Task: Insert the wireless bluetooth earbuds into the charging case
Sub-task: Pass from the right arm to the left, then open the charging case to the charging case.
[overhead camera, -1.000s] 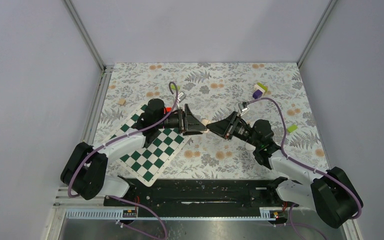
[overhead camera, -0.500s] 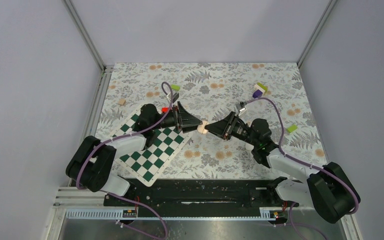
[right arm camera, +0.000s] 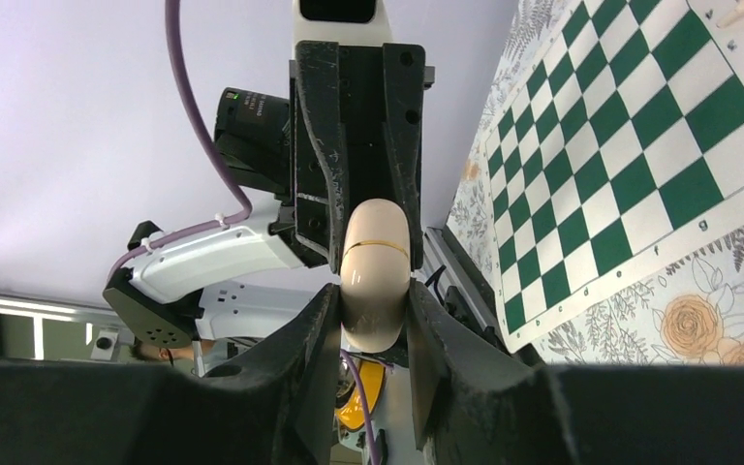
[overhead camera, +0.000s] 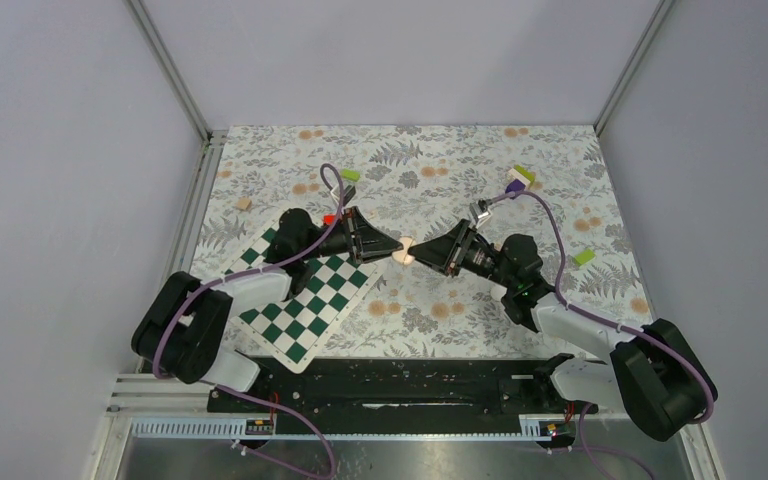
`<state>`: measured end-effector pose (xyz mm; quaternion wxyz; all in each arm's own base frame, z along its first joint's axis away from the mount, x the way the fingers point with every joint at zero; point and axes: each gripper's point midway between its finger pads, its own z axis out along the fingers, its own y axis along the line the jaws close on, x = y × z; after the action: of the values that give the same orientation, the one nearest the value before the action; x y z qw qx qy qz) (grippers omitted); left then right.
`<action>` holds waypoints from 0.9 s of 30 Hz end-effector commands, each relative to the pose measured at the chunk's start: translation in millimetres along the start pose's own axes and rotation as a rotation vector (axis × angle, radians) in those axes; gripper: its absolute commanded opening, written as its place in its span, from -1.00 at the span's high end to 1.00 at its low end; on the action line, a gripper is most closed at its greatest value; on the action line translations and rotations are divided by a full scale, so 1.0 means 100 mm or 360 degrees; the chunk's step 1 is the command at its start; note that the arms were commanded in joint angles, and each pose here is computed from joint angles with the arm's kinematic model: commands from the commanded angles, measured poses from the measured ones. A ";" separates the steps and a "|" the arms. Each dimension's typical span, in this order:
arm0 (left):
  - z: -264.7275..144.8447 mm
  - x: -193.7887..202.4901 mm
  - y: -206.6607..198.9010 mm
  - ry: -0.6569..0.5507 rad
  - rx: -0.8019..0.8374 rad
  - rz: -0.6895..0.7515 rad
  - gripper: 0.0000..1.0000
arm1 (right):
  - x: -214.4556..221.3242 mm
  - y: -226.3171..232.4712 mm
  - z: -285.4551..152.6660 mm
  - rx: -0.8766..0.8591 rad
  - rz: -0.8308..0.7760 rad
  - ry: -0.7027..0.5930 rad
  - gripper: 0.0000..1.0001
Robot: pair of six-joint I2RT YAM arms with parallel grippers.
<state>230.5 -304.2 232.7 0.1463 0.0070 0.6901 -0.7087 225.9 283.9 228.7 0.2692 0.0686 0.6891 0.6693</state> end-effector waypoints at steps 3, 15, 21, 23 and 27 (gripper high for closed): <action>-0.03 -0.03 0.16 -0.0037 -0.0241 0.0172 1.00 | -0.06 0.24 0.00 -0.0080 -0.0081 -0.0012 0.29; -0.15 -0.09 0.42 -0.0097 -0.0548 0.0219 1.00 | -0.05 0.49 0.00 -0.0199 -0.0076 0.0044 0.27; -0.17 -0.11 0.49 -0.0104 -0.0608 0.0214 1.00 | 0.00 0.51 -0.06 -0.0192 -0.0093 0.0061 -0.16; -0.16 -0.11 0.49 -0.0101 -0.0611 0.0219 1.00 | 0.01 0.53 -0.07 -0.0198 -0.0112 0.0062 -0.22; -0.16 -0.11 0.49 -0.0100 -0.0613 0.0218 1.00 | 0.02 0.59 -0.08 -0.0227 -0.0127 0.0080 -0.24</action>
<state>239.9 -290.3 195.4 0.1954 0.0083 0.7934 -0.5765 214.6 282.1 231.1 0.2435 0.0645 0.7015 0.6666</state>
